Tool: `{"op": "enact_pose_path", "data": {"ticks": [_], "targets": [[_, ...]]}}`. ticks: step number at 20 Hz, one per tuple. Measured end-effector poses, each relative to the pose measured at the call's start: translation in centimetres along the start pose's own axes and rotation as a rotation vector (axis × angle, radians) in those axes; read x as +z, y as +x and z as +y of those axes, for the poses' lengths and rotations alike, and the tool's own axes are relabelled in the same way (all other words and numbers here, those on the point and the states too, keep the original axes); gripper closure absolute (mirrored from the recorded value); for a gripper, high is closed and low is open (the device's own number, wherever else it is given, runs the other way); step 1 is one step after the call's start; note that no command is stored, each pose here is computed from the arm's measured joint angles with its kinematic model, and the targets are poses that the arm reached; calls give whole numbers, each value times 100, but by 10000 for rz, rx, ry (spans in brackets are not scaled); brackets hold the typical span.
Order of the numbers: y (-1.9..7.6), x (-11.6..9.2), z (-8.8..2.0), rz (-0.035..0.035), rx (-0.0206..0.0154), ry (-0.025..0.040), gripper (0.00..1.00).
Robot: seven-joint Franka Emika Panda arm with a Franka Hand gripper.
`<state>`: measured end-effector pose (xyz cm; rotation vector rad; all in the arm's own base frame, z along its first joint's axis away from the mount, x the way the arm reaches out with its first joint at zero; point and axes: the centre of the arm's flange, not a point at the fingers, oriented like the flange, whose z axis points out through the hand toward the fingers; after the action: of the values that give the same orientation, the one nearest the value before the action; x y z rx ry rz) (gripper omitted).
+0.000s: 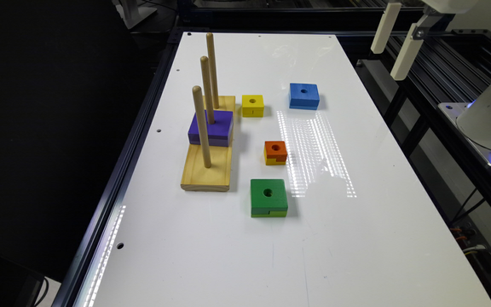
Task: Pick up yellow block.
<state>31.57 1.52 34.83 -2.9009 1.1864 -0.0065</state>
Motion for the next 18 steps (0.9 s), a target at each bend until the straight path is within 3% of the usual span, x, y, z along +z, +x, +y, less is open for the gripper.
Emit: {"op": "enact_pose_path", "data": {"ticks": [4, 8, 18], "targets": [[26, -8, 18, 19, 79, 11, 0], [39, -11, 27, 29, 125, 19, 0], [60, -30, 29, 65, 172, 54, 0]]}}
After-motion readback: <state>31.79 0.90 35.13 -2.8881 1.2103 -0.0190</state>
